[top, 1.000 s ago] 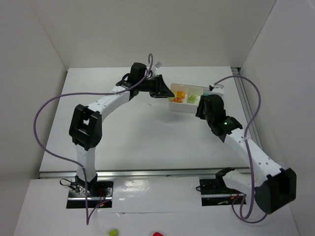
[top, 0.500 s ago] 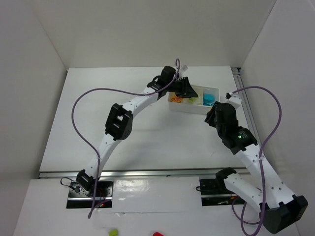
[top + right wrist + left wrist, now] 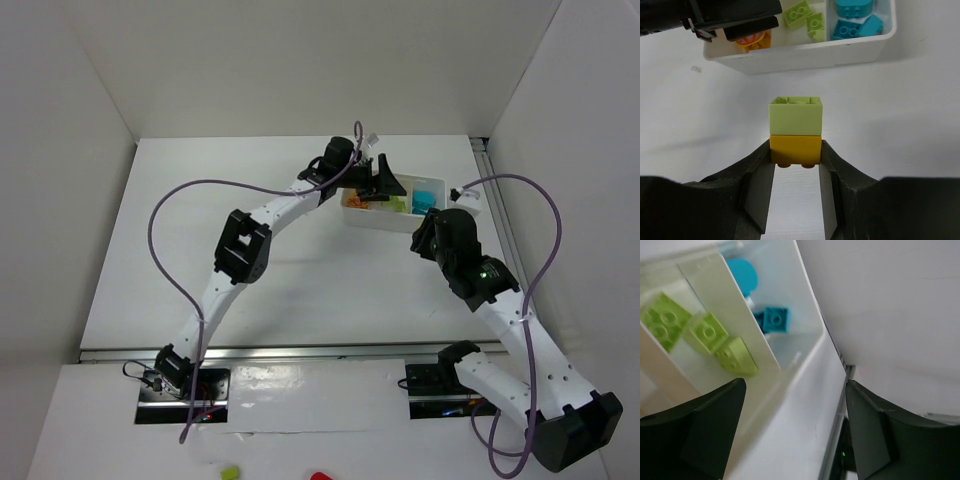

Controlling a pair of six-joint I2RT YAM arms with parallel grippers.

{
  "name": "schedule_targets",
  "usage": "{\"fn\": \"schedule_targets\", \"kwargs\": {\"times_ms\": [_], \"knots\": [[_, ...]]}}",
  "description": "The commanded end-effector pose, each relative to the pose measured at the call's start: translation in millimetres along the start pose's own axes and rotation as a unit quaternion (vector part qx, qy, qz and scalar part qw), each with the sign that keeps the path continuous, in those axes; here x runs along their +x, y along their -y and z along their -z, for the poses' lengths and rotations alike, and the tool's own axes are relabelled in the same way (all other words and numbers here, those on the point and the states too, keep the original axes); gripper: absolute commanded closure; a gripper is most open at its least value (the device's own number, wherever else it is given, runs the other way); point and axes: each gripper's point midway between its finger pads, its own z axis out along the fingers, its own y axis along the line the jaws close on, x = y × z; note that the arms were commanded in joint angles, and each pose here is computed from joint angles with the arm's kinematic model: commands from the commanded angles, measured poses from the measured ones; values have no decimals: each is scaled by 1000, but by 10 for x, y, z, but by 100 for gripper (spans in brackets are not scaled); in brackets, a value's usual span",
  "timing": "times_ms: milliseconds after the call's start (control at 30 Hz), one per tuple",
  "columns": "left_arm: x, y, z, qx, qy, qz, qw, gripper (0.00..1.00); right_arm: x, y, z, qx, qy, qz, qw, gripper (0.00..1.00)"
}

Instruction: Sort the legos into containers by color

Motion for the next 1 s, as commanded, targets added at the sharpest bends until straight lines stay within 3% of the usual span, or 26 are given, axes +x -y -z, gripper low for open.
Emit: {"fn": "schedule_targets", "kwargs": {"times_ms": [0,100,167,200,400,467,500,533,700,967], "knots": [[-263,839,533,77,9,-63,995,11,-147,-279,71,-85,23,31,996,77],[-228,1193,1008,119,-9,-54,991,13,-59,-521,163,-167,6,67,984,77],[-17,1123,1138,130,-37,-32,990,8,-16,-621,189,-201,1,83,976,77],[70,1274,1257,150,-58,-26,987,6,66,-675,215,-224,-12,95,970,77],[404,1305,1496,188,-109,19,976,5,185,-798,187,-262,-37,117,957,77],[454,1331,1486,189,-120,3,975,5,156,-831,183,-267,-34,122,955,77],[545,1247,1497,158,-145,42,976,5,156,-831,183,-267,-34,122,955,77],[555,1265,1387,154,-144,-3,978,5,120,-847,197,-269,-30,122,955,77],[747,1279,1269,134,-175,1,975,3,169,-854,157,-269,-41,123,954,77],[970,1236,1129,127,-204,1,971,16,179,-839,125,-263,-43,123,956,77]]}}
